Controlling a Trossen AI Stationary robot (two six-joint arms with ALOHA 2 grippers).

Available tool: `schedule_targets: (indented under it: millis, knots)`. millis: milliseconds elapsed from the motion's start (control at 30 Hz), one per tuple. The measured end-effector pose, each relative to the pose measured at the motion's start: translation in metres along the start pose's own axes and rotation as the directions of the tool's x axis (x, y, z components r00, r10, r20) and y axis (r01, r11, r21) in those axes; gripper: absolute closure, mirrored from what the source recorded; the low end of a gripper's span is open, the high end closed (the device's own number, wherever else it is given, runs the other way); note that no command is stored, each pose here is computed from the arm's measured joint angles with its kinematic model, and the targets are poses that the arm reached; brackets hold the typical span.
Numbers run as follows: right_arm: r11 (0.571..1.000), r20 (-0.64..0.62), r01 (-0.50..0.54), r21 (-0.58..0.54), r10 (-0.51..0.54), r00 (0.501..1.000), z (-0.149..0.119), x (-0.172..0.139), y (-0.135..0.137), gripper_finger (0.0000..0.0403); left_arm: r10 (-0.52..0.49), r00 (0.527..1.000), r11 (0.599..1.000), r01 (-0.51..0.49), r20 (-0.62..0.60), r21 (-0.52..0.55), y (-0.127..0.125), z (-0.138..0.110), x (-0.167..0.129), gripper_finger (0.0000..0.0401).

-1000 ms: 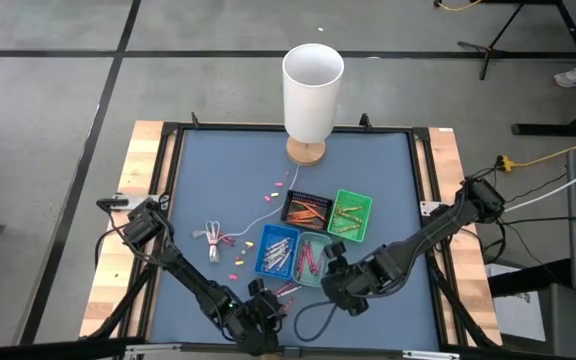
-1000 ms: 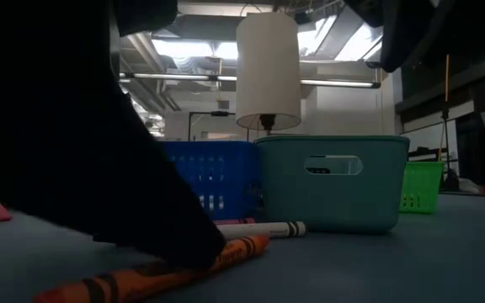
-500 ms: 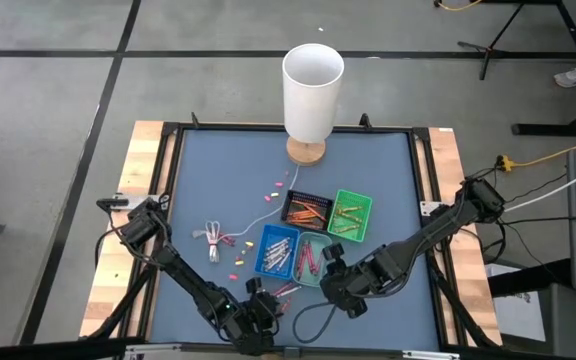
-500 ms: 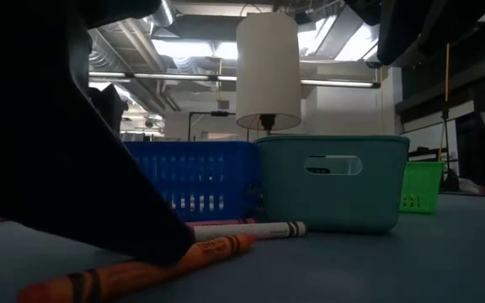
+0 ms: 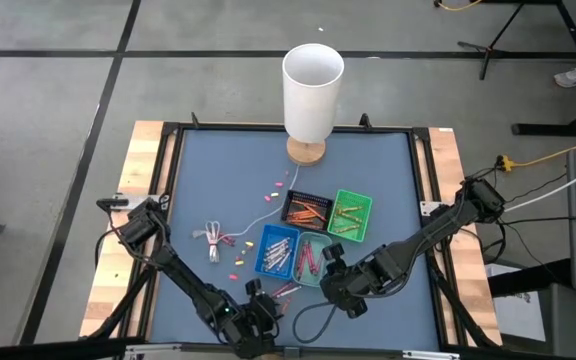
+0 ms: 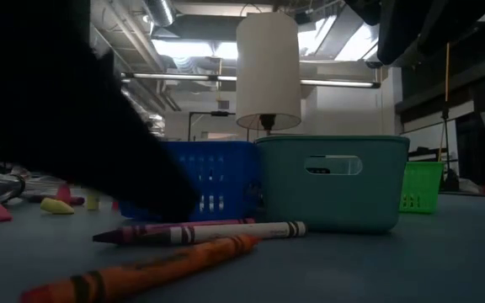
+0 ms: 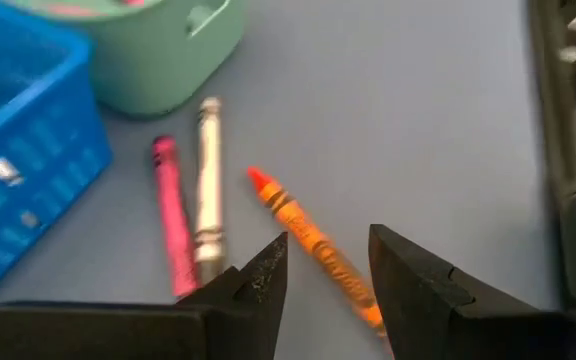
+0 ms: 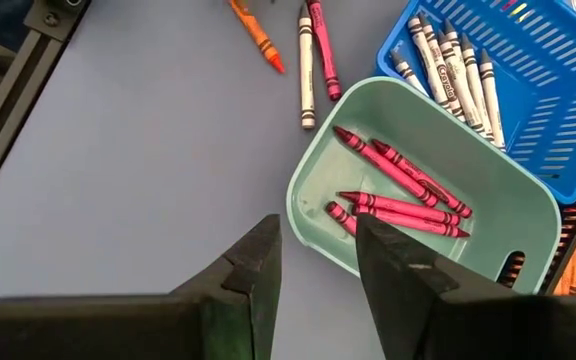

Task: Sort crayons
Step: Put the orange crayon into the black bin

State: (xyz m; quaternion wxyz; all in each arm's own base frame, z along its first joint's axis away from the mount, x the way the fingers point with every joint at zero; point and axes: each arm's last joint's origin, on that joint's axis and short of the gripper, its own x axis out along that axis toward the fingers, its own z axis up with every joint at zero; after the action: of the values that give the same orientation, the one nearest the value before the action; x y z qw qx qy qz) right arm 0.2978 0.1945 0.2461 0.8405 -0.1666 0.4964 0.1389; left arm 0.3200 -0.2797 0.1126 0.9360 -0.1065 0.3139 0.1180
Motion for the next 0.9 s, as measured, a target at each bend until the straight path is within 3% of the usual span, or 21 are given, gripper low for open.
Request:
schedule_targets:
  millis: [400,900]
  knots:
    - [1.0,0.0,0.0,0.0,0.0,1.0,0.0,0.0,0.0,0.0274,-0.051,0.998,0.997,0.053,0.045,-0.053,-0.013,0.01,-0.004,0.0276]
    - [1.0,0.002,-0.001,0.0,0.001,1.0,0.0,0.0,0.0,0.0274,-0.062,0.998,0.998,0.062,-0.006,-0.027,-0.014,-0.009,0.01,0.0276]
